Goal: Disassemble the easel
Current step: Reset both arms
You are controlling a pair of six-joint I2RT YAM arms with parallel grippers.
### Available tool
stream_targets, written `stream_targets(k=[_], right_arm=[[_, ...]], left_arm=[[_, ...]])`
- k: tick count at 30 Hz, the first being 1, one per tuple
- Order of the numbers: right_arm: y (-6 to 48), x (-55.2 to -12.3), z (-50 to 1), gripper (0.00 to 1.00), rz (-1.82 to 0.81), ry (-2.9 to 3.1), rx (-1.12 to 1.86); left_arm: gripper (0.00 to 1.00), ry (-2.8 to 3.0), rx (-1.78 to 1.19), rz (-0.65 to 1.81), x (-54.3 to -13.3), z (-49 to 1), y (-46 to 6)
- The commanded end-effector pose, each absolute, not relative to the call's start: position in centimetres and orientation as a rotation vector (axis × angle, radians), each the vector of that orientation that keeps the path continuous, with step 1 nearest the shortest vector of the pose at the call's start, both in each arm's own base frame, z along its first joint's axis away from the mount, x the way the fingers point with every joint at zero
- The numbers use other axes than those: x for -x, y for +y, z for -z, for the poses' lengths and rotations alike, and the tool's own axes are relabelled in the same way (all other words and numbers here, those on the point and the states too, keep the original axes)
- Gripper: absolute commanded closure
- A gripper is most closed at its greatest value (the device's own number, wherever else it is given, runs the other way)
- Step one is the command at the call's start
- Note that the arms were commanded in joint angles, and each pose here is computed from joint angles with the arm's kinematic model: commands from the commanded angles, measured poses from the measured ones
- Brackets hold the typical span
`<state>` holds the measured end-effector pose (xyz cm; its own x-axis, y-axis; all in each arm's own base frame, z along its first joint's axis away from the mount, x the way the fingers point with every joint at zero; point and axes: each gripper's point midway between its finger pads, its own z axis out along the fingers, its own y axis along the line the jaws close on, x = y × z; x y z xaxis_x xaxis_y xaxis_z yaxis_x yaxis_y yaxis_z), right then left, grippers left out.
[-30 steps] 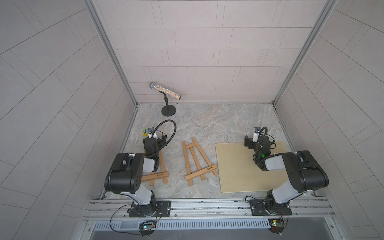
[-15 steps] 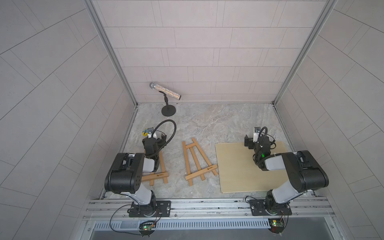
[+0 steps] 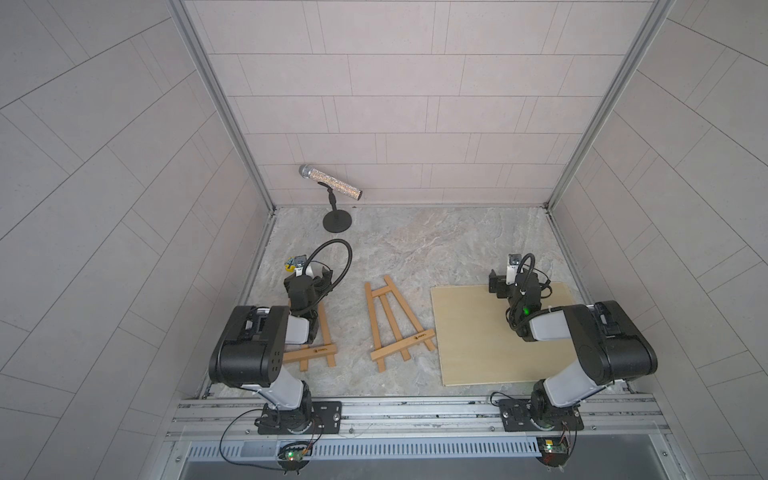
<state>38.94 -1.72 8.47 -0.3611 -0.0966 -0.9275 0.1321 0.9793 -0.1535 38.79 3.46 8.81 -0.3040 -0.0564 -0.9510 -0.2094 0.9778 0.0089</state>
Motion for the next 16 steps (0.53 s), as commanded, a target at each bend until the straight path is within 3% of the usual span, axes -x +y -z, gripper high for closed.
stream_targets(k=[1, 16], right_arm=[[-2.03, -39.25, -9.16, 0.00, 0.248, 1.899, -0.042], [-2.01, -39.26, -9.16, 0.00, 0.248, 1.899, -0.041]], left_arm=[[0.10, 1.866, 0.163, -0.133, -38.88, -9.08, 2.97], [0.09, 1.865, 0.163, -0.135, -38.84, -9.02, 2.95]])
